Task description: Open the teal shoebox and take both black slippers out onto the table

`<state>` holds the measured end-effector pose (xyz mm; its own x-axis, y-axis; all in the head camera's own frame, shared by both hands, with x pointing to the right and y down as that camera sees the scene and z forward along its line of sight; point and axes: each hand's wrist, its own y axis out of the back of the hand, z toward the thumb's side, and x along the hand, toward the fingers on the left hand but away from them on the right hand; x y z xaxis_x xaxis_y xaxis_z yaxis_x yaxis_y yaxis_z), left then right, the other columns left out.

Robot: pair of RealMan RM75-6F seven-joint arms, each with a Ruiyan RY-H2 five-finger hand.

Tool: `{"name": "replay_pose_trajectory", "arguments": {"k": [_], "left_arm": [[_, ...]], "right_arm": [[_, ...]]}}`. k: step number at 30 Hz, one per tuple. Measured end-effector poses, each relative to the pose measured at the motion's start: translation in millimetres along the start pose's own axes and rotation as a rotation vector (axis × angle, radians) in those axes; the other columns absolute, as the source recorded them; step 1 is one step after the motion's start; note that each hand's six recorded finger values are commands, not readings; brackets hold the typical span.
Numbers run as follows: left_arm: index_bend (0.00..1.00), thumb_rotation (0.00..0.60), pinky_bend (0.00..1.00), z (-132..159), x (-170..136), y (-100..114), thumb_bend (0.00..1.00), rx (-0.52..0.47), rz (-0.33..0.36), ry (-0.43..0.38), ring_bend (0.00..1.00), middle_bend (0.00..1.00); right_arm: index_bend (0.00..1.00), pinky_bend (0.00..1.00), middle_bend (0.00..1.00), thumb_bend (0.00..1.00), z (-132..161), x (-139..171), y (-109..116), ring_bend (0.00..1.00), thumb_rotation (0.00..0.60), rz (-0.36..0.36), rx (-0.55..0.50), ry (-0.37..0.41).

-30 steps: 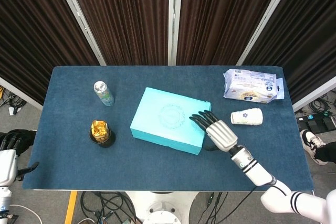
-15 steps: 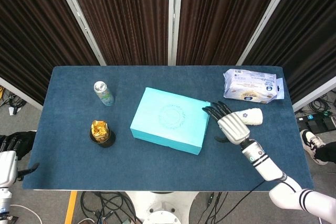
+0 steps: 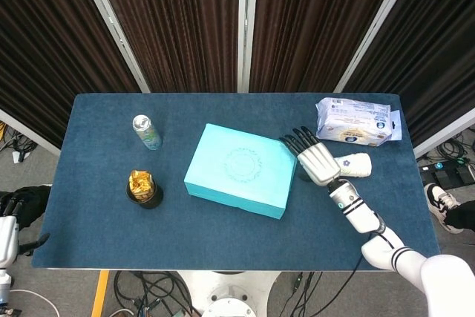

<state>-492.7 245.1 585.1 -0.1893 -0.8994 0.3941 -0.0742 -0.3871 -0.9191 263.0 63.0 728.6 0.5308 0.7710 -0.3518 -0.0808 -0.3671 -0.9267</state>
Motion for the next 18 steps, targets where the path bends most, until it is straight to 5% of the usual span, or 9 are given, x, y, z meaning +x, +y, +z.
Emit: {"name": "replay_pose_trajectory", "arguments": {"k": [12, 18], "left_arm": [[0.26, 0.600, 0.08, 3.6, 0.0, 0.8, 0.00, -0.031, -0.011, -0.013, 0.11, 0.18], [0.26, 0.600, 0.08, 4.6, 1.1, 0.5, 0.00, -0.025, -0.015, -0.018, 0.11, 0.18]], "right_arm": [[0.25, 0.00, 0.19, 0.12, 19.2, 0.0, -10.1, 0.02, 0.600, -0.093, 0.004, 0.093], [0.38, 0.00, 0.28, 0.35, 25.0, 7.3, -10.1, 0.12, 0.600, -0.113, 0.014, 0.150]]}}
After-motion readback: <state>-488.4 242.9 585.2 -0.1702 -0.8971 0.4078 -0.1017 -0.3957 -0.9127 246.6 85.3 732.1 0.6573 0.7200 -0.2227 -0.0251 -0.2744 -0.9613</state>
